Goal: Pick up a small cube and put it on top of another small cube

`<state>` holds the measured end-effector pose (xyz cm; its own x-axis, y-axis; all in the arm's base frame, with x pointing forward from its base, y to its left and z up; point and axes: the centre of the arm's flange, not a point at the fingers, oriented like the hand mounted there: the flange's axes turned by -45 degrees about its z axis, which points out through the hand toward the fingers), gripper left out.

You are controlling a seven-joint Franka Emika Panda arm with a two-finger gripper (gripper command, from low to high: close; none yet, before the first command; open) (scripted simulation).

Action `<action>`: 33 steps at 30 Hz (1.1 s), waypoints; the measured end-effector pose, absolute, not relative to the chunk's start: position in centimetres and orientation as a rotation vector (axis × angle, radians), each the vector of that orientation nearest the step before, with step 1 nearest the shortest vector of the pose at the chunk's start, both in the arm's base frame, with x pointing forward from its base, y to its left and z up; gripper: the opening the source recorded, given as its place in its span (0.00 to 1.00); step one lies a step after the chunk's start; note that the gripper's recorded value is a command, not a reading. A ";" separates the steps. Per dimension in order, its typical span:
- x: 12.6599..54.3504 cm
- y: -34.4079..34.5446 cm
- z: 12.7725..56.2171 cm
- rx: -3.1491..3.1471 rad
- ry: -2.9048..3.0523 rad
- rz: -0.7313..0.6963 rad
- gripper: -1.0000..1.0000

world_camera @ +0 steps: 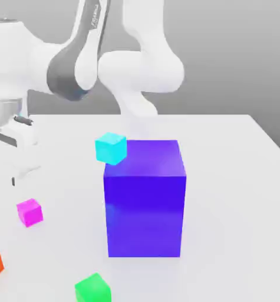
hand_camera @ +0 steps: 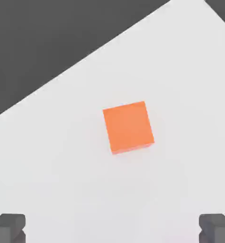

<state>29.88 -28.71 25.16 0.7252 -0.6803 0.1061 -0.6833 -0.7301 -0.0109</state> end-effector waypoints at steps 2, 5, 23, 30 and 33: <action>26.7 -29.1 21.4 2.876 -1.237 0.060 0.50; 25.1 -29.3 17.7 2.866 -1.283 0.008 0.50; 24.8 -29.2 18.1 2.865 -1.289 0.000 0.00; 36.4 -23.8 21.1 2.947 -1.082 -0.001 0.00; 41.8 -19.4 22.2 2.983 -0.982 -0.001 0.00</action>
<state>41.84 -19.40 22.22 0.8045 -0.5939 0.0000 -0.5939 -0.8045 0.0016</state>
